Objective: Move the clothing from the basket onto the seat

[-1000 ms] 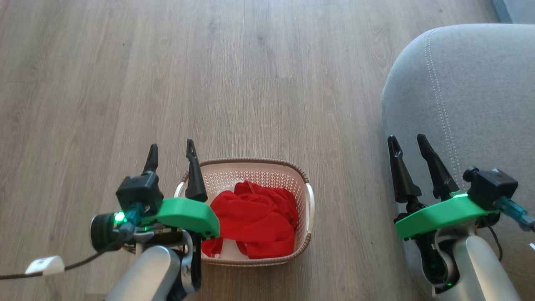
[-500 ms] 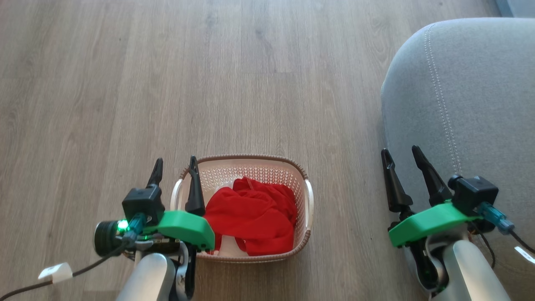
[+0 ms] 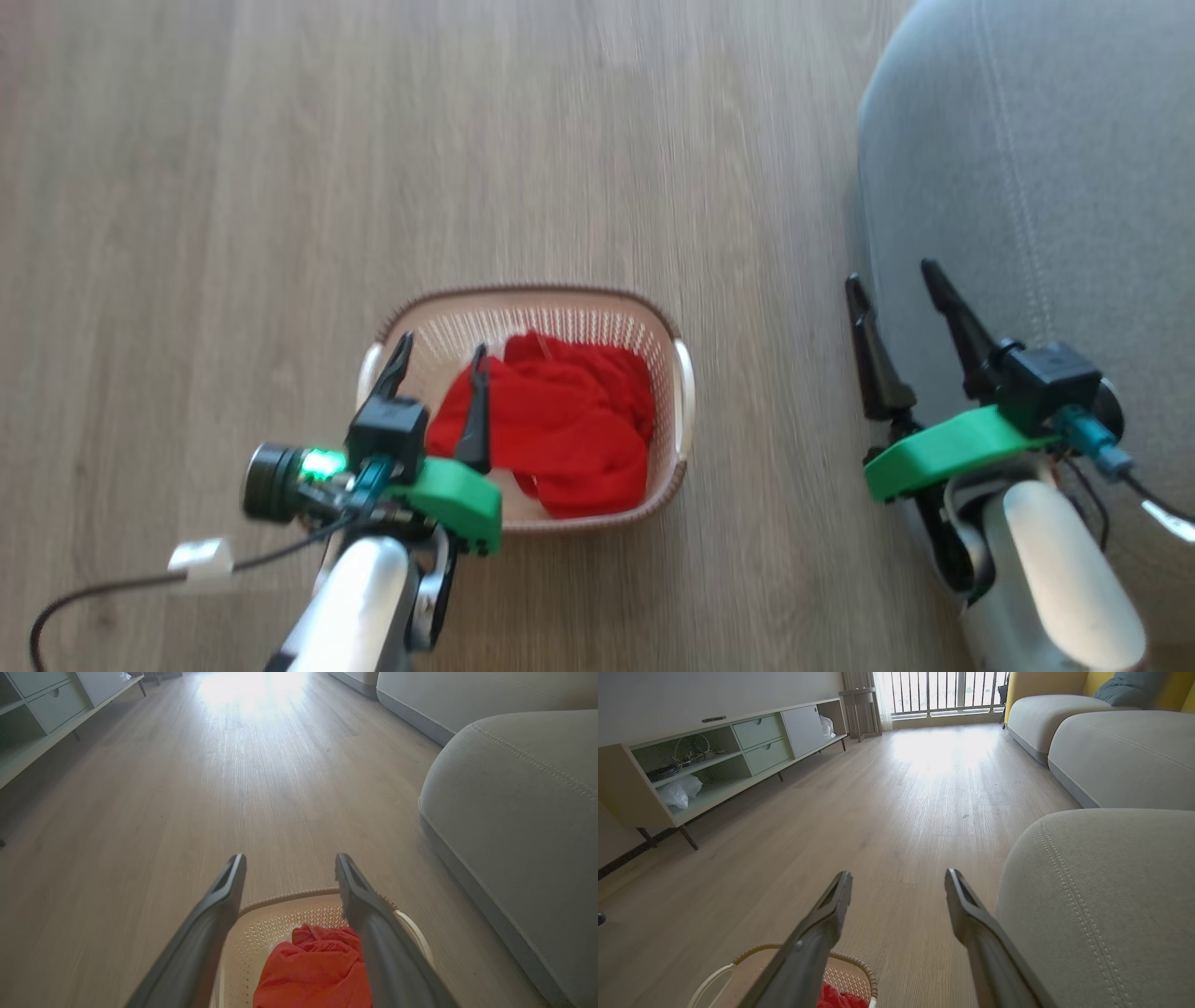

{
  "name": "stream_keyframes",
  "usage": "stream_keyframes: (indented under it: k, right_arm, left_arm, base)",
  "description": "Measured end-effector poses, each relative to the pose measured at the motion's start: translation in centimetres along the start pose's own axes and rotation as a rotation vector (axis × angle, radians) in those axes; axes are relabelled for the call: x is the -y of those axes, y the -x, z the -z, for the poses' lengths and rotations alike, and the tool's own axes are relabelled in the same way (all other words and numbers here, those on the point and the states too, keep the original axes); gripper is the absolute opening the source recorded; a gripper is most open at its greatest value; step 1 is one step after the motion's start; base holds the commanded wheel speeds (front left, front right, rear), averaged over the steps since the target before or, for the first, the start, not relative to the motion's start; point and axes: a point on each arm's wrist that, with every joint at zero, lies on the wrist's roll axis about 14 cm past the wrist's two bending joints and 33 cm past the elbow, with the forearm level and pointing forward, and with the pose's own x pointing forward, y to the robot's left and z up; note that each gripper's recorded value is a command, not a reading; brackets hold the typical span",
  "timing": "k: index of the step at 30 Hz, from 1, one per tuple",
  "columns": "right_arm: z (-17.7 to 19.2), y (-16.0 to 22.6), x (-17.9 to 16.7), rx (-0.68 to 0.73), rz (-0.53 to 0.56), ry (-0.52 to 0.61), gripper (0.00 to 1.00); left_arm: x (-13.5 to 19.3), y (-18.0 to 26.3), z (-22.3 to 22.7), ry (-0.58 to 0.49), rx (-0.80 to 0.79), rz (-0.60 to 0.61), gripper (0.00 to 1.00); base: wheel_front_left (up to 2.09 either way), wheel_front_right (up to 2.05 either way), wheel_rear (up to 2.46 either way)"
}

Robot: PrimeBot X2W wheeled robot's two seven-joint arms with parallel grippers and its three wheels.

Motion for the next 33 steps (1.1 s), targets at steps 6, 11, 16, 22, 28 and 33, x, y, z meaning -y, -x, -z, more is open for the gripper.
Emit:
stream_keyframes:
  k: [6,11,16,22,28,33]
  right_arm:
    - [4.0,-0.4,3.2,-0.102,0.08,-0.006,1.0]
    - [7.9,0.2,5.4,-0.203,0.143,-0.019,1.0]
    - [10.8,0.0,7.2,-0.266,0.187,-0.028,1.0]
    - [14.9,0.4,8.7,-0.36,0.224,-0.034,1.0]
    - [17.6,0.1,9.3,-0.4,0.232,-0.031,1.0]
    - [18.8,0.3,9.5,-0.42,0.241,-0.037,1.0]
  left_arm:
    - [2.9,-2.4,4.9,0.006,-0.135,0.135,1.0]
    - [5.0,-4.1,9.9,-0.036,-0.262,0.253,1.0]
    - [7.0,-5.8,14.8,-0.1,-0.376,0.381,1.0]
    - [8.3,-7.5,21.2,-0.228,-0.512,0.522,1.0]
    - [8.3,-9.8,26.4,-0.309,-0.607,0.606,1.0]
    - [8.8,-10.3,30.2,-0.381,-0.668,0.695,1.0]
  base:
    - [0.0,0.0,0.0]
    - [0.0,0.0,0.0]
    - [0.0,0.0,0.0]
    - [0.0,0.0,0.0]
    - [0.0,0.0,0.0]
    - [0.0,0.0,0.0]
